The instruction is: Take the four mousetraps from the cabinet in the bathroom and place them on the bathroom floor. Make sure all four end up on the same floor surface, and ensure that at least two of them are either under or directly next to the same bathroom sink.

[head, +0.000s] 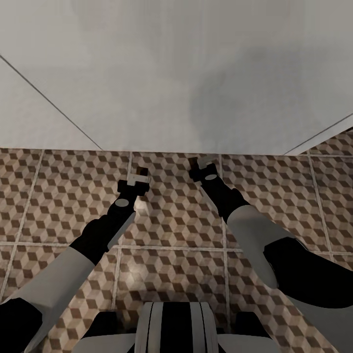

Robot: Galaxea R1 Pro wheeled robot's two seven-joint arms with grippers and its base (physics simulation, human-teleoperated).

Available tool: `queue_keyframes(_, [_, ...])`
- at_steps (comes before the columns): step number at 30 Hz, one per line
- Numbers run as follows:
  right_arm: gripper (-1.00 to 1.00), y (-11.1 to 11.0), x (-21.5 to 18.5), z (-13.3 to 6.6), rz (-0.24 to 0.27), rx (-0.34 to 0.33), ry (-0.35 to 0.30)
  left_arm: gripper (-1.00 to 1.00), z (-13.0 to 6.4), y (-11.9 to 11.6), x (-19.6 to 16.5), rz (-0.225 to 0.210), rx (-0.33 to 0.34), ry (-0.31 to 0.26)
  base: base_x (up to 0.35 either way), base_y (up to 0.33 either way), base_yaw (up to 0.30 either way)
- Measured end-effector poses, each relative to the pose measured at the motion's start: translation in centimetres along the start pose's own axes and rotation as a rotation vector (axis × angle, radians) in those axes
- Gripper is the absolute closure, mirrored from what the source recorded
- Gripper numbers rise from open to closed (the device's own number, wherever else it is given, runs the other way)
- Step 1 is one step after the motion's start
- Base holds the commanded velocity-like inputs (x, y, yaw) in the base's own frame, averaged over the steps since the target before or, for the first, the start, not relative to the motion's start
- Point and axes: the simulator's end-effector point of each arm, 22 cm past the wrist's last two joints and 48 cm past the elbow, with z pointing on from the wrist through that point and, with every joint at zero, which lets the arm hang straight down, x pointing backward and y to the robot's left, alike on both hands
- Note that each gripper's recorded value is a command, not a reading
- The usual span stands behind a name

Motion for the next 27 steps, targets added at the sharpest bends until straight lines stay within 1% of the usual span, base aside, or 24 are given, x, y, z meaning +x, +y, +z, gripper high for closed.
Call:
queue_keyframes(7, [1.0, 0.0, 0.0, 0.0, 0.001, -0.001, 0.0, 1.0, 0.0, 0.0, 0.3, 0.0, 0.001, 0.004, 0.013, 0.0, 0.0])
queue_keyframes(16, [1.0, 0.0, 0.2, 0.0, 0.0, -0.001, 0.003, 1.0, 0.0, 0.0, 0.7, 0.002, 0.0, 0.011, 0.145, 0.0, 0.0])
queue_keyframes(27, [1.0, 0.1, 0.8, 0.1, -0.002, -0.002, 0.016, 1.0, -0.2, -0.2, 1.2, 0.002, 0.002, 0.018, 0.014, 0.0, 0.0])
